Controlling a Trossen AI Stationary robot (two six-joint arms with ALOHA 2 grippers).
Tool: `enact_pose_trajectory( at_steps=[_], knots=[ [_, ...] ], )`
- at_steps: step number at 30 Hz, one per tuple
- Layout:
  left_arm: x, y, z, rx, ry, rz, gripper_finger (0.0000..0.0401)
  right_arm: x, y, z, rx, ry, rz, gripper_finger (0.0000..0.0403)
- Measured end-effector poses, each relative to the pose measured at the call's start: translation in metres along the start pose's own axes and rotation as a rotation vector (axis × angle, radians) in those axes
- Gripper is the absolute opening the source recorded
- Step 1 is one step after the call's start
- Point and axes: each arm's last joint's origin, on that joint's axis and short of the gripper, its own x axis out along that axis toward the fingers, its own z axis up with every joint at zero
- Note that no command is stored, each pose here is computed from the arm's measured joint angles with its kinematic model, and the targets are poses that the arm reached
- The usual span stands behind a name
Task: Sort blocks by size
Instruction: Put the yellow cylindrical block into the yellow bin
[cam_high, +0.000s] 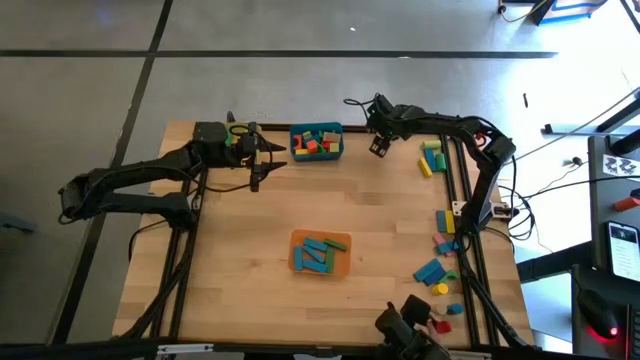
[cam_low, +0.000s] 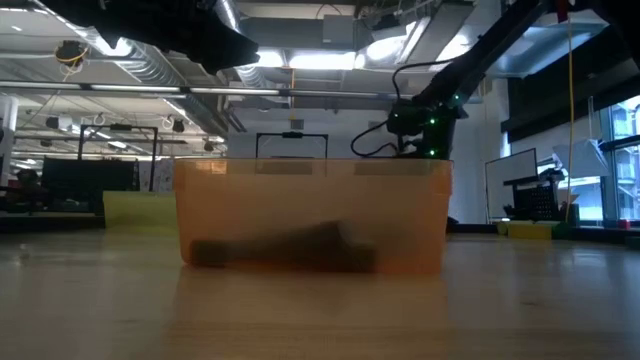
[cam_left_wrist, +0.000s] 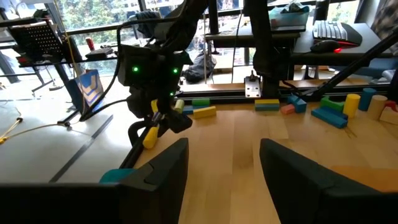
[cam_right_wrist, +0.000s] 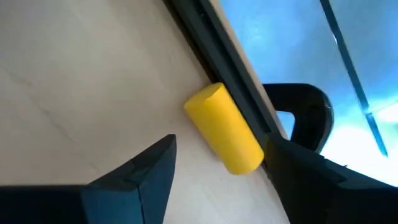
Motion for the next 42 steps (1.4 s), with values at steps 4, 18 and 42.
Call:
enact_pose_trajectory(
  at_steps=[4,18,42],
  knots=[
    [0.0,0.0,0.0,0.0,0.0,0.0,0.0182,0.006,0.003,-0.003,-0.037,-0.026,-0.009,0.0241],
    [0.0,0.0,0.0,0.001,-0.004,0.0,0.0182,0.025,-0.005,-0.023,0.088,-0.004,0.001,0.0241],
    [0.0,0.0,0.0,0.001,-0.003,0.001,0.0182,0.039,-0.004,-0.026,0.146,0.047,0.121,0.0132]
  ],
)
